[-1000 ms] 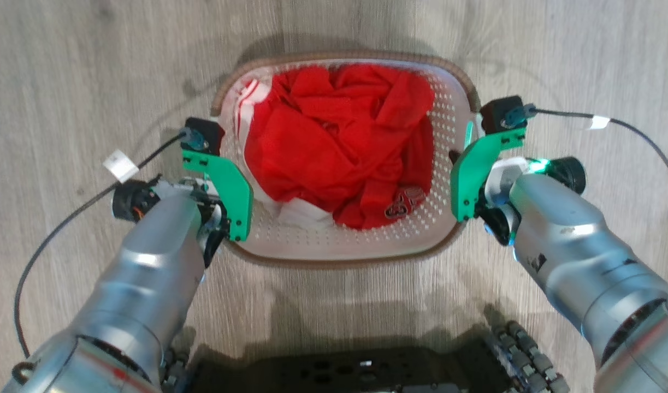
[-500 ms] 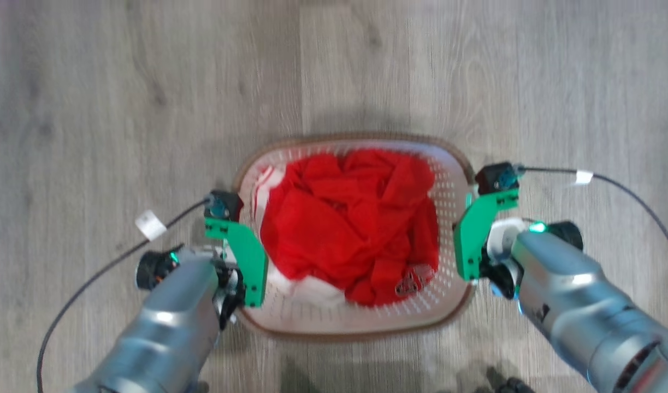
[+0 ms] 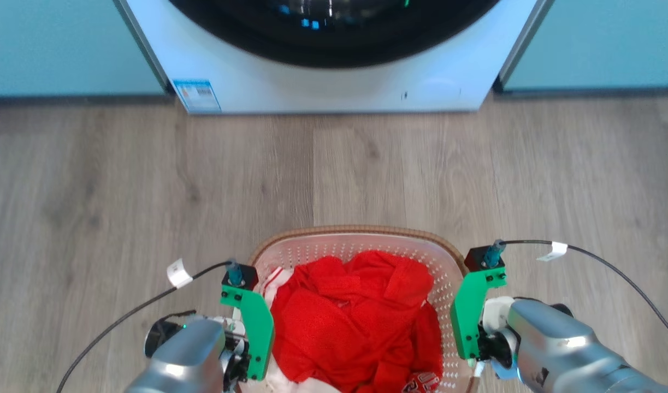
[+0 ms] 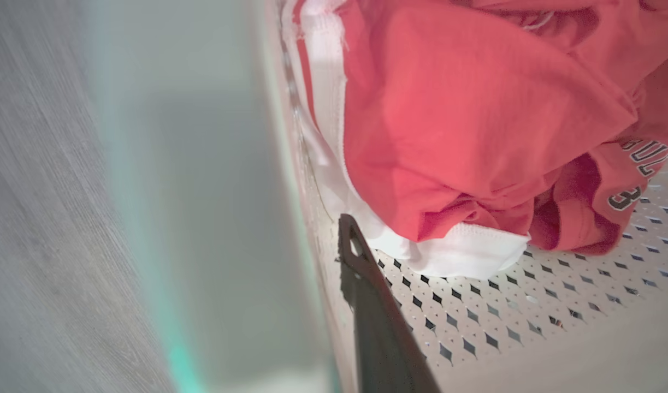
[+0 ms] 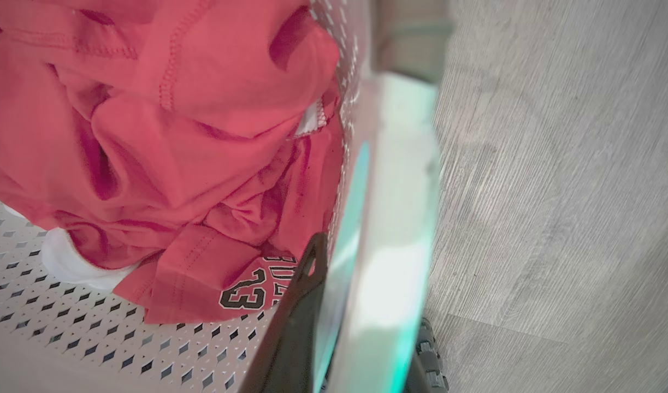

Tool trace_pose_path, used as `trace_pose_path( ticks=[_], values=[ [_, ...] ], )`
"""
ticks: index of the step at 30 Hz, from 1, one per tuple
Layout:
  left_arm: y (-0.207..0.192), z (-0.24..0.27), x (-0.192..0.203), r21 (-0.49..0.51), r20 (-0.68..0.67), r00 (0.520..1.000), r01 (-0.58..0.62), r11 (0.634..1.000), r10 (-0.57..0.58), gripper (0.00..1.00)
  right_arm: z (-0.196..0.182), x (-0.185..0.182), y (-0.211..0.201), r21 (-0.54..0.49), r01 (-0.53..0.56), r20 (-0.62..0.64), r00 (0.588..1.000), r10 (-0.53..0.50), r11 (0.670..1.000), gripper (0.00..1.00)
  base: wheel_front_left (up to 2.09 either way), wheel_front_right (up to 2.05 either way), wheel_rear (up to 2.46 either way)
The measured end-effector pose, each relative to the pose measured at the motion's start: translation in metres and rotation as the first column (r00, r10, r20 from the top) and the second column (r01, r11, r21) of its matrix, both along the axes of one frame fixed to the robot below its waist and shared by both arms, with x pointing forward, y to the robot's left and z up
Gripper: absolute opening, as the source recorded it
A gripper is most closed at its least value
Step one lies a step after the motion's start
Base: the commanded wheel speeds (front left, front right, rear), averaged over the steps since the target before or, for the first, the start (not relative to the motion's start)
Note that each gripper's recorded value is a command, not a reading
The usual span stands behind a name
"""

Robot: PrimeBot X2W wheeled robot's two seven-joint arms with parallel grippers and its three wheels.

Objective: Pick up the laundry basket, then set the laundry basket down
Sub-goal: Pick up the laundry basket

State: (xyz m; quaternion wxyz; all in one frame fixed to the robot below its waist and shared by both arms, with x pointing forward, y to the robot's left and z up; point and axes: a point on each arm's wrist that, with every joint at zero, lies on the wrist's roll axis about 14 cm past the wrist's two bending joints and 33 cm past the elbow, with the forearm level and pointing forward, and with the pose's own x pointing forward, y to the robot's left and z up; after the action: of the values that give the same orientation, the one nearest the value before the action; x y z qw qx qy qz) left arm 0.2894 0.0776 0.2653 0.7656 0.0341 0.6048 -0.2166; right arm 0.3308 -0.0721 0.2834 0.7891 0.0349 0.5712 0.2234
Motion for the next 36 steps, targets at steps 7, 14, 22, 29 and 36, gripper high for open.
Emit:
trace_pose_path(
  ticks=[7, 14, 22, 29, 36],
  values=[
    [-0.001, 0.03, -0.007, 0.012, 0.022, 1.0, 0.021, 1.0, -0.021, 0.0, 0.031, -0.004, -0.001, -0.012, -0.03, 0.056, 0.998, 0.03, 0.999, 0.0, 0.0, 0.0, 0.0],
    [0.002, 0.039, -0.033, 0.018, -0.033, 0.999, 0.021, 1.0, -0.02, 0.0, 0.048, -0.013, 0.003, -0.008, -0.047, 0.103, 0.994, 0.048, 0.999, 0.0, 0.0, 0.0, 0.0],
    [0.002, 0.049, -0.04, 0.008, -0.015, 1.0, 0.022, 1.0, -0.022, 0.0, 0.064, -0.011, 0.007, -0.013, -0.065, 0.148, 0.987, 0.066, 0.998, 0.0, 0.0, 0.0, 0.0],
    [0.004, 0.046, -0.044, 0.011, -0.031, 0.999, 0.02, 1.0, -0.02, 0.0, 0.061, -0.012, 0.007, -0.01, -0.063, 0.135, 0.989, 0.064, 0.998, 0.0, 0.0, 0.0, 0.0],
    [0.003, 0.043, -0.046, 0.01, -0.051, 0.998, 0.025, 1.0, -0.024, 0.0, 0.057, -0.014, 0.006, -0.005, -0.056, 0.117, 0.991, 0.056, 0.998, 0.0, 0.0, 0.0, 0.0]
  ],
)
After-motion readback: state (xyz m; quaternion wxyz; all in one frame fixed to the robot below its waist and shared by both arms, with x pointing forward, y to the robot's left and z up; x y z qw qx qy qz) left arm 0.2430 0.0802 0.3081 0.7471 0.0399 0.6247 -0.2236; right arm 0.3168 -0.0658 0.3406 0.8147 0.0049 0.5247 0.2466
